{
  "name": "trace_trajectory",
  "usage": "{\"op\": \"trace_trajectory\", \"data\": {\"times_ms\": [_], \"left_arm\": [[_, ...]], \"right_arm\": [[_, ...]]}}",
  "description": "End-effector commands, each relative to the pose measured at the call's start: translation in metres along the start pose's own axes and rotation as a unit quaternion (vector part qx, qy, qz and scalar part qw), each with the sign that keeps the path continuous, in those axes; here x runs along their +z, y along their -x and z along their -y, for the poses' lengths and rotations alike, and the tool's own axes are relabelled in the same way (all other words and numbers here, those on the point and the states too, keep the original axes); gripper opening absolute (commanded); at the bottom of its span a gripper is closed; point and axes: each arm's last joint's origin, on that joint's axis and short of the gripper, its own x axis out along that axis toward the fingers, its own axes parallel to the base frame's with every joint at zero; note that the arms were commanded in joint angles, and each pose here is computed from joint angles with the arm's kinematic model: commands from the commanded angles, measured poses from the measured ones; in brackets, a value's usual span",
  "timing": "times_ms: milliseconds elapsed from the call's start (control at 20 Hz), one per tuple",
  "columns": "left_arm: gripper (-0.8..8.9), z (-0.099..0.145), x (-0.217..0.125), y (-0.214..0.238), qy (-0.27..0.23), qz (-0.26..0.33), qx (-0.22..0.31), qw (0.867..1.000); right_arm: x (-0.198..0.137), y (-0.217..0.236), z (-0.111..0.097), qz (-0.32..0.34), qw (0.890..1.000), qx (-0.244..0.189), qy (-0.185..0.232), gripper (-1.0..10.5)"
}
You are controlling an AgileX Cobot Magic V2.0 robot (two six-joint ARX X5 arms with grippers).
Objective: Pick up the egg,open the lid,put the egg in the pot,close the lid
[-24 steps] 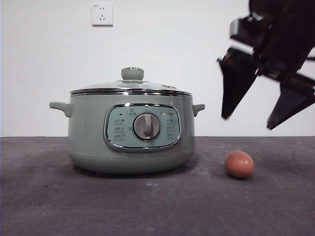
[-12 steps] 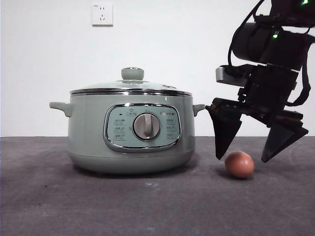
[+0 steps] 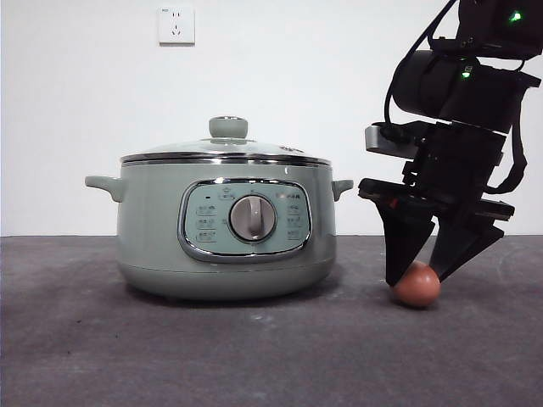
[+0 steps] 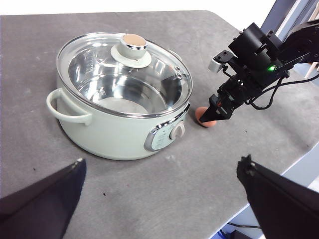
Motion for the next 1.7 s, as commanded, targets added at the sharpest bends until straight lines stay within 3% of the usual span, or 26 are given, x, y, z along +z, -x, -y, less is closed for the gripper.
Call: {"op": "trace_trajectory", "data": {"times_ms": [50, 300, 500, 750, 1000, 1350, 1700], "left_arm": [[6.31, 0.0, 0.0, 0.0, 0.0, 0.002, -0.001, 1.0], [6.31, -0.006, 0.004, -0.006, 0.007, -0.008, 0.01, 1.0], [6.31, -0.019, 0.017, -0.021, 0.01, 0.0, 0.007, 1.0], [6.31, -0.031, 0.047, -0.061, -0.002, -0.001, -0.01, 1.0], [6.31, -0.025, 0.087, -0.12, -0.047, -0.018, 0.002, 0.999], [6.3, -0.021, 0.121, -0.217, -0.073, -0.051, 0.015, 0.996], [6.3, -0.034, 0.108, -0.283, -0.066, -0.099, 0.026, 0.993]], "right_arm": [[-0.001, -0.004, 0.0, -0.007, 1.0, 0.0, -0.005, -0.2], [0.0, 0.019, -0.002, 0.015, 1.0, -0.001, -0.004, -0.2], [-0.003, 0.074, -0.007, 0.081, 0.997, -0.001, 0.005, -0.2], [-0.026, 0.156, -0.016, 0.191, 0.981, -0.001, 0.021, -0.2], [-0.056, 0.207, -0.021, 0.261, 0.965, 0.0, 0.028, -0.2], [-0.081, 0.234, -0.024, 0.292, 0.956, 0.001, 0.031, -0.2], [-0.086, 0.238, -0.024, 0.297, 0.954, 0.001, 0.032, -0.2]]}}
